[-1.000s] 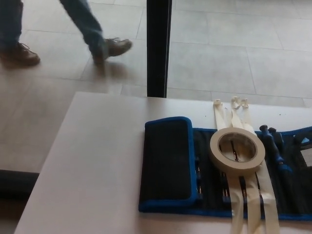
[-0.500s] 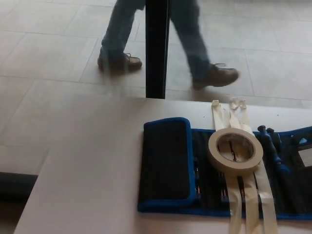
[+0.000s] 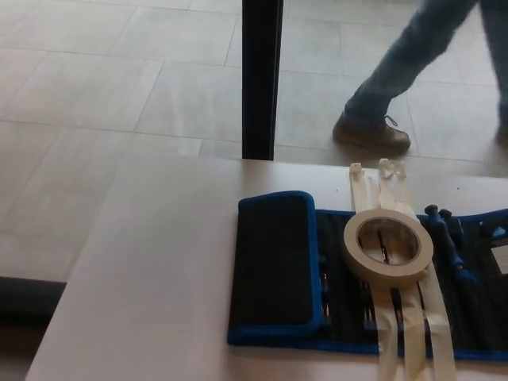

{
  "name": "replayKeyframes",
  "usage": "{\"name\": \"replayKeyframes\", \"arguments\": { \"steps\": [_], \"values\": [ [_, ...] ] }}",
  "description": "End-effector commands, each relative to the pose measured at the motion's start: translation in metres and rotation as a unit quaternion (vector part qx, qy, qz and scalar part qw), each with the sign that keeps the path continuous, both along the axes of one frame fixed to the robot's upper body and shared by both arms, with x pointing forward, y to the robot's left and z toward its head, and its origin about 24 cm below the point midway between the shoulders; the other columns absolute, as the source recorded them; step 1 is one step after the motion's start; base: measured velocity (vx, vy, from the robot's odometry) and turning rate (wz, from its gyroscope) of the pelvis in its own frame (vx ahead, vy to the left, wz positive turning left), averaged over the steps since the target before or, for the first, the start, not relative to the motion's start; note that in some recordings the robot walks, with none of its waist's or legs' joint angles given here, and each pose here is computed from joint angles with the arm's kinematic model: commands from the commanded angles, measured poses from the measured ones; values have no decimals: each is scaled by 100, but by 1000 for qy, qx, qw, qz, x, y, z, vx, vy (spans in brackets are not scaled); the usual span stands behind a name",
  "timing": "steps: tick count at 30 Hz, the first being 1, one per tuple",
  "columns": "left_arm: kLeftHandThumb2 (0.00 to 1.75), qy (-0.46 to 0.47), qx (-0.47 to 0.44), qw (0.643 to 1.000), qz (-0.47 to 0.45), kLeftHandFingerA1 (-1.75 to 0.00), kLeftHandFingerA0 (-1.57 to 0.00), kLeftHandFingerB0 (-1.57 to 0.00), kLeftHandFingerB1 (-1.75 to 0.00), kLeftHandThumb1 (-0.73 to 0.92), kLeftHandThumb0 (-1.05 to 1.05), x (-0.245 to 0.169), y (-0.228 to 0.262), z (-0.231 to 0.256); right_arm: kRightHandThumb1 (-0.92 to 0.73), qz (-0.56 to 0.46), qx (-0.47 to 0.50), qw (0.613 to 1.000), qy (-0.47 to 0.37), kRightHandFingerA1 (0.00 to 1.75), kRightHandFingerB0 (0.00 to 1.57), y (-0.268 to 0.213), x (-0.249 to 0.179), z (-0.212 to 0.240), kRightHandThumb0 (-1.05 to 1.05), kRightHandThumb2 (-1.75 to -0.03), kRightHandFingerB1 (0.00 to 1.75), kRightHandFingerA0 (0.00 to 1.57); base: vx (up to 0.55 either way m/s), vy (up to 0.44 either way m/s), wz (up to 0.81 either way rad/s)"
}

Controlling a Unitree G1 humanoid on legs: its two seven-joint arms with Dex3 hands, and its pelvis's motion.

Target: The robot uses its right hand to open a black folded toolkit cover kept in the middle of the desk

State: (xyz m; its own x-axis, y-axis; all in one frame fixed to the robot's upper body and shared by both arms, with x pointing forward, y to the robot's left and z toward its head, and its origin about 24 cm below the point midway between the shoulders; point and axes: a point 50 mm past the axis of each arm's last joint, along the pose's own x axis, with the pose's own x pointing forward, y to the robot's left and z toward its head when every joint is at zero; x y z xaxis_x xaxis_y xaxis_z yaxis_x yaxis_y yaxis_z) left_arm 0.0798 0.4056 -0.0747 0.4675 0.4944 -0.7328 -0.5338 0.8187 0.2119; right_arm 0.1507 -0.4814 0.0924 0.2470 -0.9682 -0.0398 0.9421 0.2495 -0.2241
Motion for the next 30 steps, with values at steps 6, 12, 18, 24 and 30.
{"name": "replayKeyframes", "arguments": {
  "steps": [6,12,18,24,30],
  "values": [
    [67,-3,33,999,-7,-53,-26,-26,-37,89,-96,-2,13,12,-82,-129,118,975,-138,132,4,-40,-90,-8,-81,-65,71,95,0,0,0],
    [67,-15,25,1000,8,-54,-29,-27,-38,89,-94,-5,13,12,-57,-147,181,968,-89,119,0,-12,-94,-68,-70,-109,57,95,0,0,0],
    [83,-23,18,999,25,-58,-33,-26,-42,71,-100,-2,13,11,-54,-129,201,970,-40,110,27,6,-75,-91,-73,-101,68,94,0,0,-3],
    [67,-27,8,999,33,-58,-38,-30,-39,88,-96,1,10,9,-72,-116,242,962,-55,133,10,25,-62,-113,-75,-71,75,84,0,0,0],
    [79,-24,16,999,28,-56,-31,-24,-42,76,-98,-3,12,10,-70,-117,235,965,-15,119,16,37,-68,-125,-71,-70,73,90,0,0,4]
  ]
}}
